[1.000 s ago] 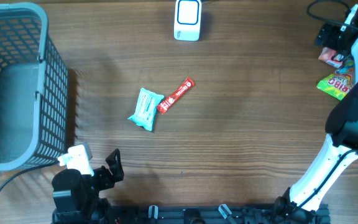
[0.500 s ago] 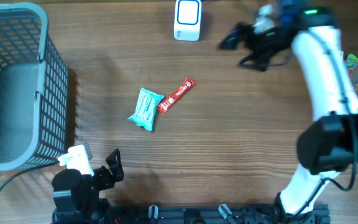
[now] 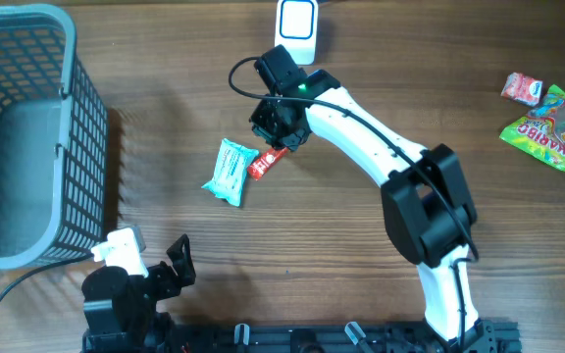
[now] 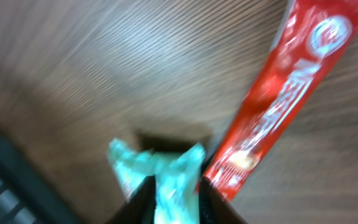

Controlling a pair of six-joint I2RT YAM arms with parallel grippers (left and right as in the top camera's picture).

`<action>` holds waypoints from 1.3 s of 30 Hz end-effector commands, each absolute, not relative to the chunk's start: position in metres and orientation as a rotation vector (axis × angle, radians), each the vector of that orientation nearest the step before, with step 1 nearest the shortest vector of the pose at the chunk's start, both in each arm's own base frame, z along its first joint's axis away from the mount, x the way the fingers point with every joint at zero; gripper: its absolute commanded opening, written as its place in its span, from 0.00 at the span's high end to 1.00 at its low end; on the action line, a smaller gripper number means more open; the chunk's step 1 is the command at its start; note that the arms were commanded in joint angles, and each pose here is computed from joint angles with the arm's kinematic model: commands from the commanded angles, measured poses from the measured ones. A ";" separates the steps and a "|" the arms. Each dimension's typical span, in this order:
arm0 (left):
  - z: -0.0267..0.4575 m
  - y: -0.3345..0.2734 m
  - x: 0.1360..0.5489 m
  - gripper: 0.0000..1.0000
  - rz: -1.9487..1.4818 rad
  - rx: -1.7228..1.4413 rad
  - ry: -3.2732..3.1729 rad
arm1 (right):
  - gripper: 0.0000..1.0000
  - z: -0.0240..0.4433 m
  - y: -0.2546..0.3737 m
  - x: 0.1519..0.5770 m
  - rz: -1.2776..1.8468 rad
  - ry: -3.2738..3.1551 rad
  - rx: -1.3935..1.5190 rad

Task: Scan the item barcode
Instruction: 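Reach the right gripper down and grasp the red Nescafe stick, then lift the Nescafe stick off the table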

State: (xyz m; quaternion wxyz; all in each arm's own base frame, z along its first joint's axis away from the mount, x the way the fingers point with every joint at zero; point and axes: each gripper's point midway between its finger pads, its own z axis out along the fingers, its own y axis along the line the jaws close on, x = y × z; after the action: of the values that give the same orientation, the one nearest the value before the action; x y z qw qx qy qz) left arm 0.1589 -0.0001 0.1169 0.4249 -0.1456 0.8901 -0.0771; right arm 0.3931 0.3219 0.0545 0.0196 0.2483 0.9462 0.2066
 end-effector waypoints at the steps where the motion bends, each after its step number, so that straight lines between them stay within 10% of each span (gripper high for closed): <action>1: 0.117 -0.002 0.159 0.00 -0.213 -0.370 2.219 | 0.88 0.024 0.308 0.399 0.509 2.918 0.869; 12: 0.117 -0.002 0.159 0.00 -0.213 -0.370 2.219 | 0.95 -0.018 0.314 0.364 0.521 3.174 0.523; 21: 0.117 -0.002 0.159 0.00 -0.213 -0.370 2.219 | 0.94 -0.010 0.231 0.332 -0.039 3.319 0.217; 27: 0.117 -0.002 0.159 0.00 -0.213 -0.370 2.219 | 0.27 0.036 0.231 0.329 -0.032 3.313 0.325; 39: 0.117 -0.002 0.159 0.00 -0.213 -0.370 2.219 | 0.17 0.017 0.191 0.323 -0.347 3.252 0.296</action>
State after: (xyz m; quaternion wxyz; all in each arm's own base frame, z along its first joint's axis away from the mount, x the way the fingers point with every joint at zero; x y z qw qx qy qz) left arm 0.1589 -0.0001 0.1169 0.4249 -0.1456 0.8901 -0.0771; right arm 0.3155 0.2083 0.0203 -0.1129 0.0975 0.9865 -0.0677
